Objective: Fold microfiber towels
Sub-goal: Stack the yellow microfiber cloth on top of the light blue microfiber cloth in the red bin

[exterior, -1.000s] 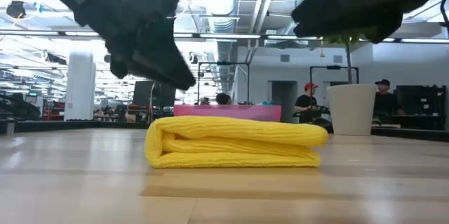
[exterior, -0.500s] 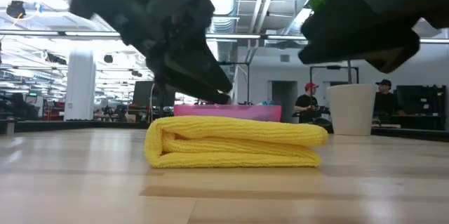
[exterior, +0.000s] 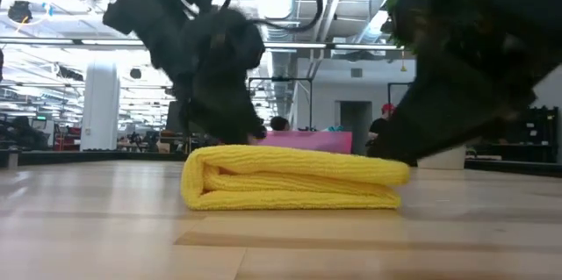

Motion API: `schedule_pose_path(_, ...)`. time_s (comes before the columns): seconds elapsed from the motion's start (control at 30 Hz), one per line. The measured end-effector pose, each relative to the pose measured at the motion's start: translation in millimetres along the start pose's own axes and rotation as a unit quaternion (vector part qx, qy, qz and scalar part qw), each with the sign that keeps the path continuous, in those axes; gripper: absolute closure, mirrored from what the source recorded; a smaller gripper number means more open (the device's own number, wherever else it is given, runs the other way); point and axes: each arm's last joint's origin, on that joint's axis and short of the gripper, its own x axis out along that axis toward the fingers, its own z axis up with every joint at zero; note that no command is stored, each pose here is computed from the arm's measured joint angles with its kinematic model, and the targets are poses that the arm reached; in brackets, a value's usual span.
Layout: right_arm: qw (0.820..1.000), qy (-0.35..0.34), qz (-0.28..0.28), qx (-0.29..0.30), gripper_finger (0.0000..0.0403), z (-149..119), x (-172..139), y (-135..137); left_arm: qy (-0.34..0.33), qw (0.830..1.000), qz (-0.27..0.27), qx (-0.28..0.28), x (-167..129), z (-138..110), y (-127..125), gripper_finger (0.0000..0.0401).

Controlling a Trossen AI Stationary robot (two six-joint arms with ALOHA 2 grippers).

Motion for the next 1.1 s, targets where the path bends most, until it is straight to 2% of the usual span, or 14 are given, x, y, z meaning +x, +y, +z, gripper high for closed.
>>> schedule_pose_path(0.1, 1.000, 0.002, -0.003, 0.017, 0.0199, 13, -12, -4, 0.005, 0.999, -0.043, -0.028, -13, 6, -6, 0.0192)
schedule_pose_path(0.17, 0.999, 0.008, -0.008, 0.036, 0.0187, 22, -20, -8, 0.030, 0.997, -0.050, -0.048, -21, 5, -8, 0.0192)
schedule_pose_path(0.37, 0.992, 0.083, 0.017, 0.090, 0.0167, 36, -32, -18, 0.120, 0.988, -0.018, -0.100, -34, -23, -21, 0.0192)
schedule_pose_path(0.43, 0.991, 0.088, 0.029, 0.093, 0.0164, 40, -35, -19, 0.140, 0.984, -0.015, -0.106, -35, -30, -24, 0.0192)
schedule_pose_path(0.53, 0.991, 0.086, 0.025, 0.099, 0.0163, 45, -39, -22, 0.159, 0.979, 0.026, -0.122, -37, -38, -22, 0.0192)
schedule_pose_path(0.67, 0.987, 0.092, 0.008, 0.132, 0.0163, 43, -32, -25, 0.130, 0.977, 0.063, -0.154, -40, -48, -30, 0.0192)
schedule_pose_path(0.83, 0.985, 0.101, -0.007, 0.141, 0.0163, 37, -25, -26, 0.072, 0.974, 0.081, -0.198, -39, -57, -42, 0.0192)
schedule_pose_path(0.97, 0.986, 0.094, -0.005, 0.141, 0.0163, 39, -26, -26, 0.026, 0.970, 0.071, -0.232, -39, -55, -49, 0.0192)
schedule_pose_path(1.1, 0.981, 0.105, -0.002, 0.161, 0.0163, 43, -24, -29, 0.028, 0.965, 0.067, -0.253, -35, -55, -48, 0.0192)
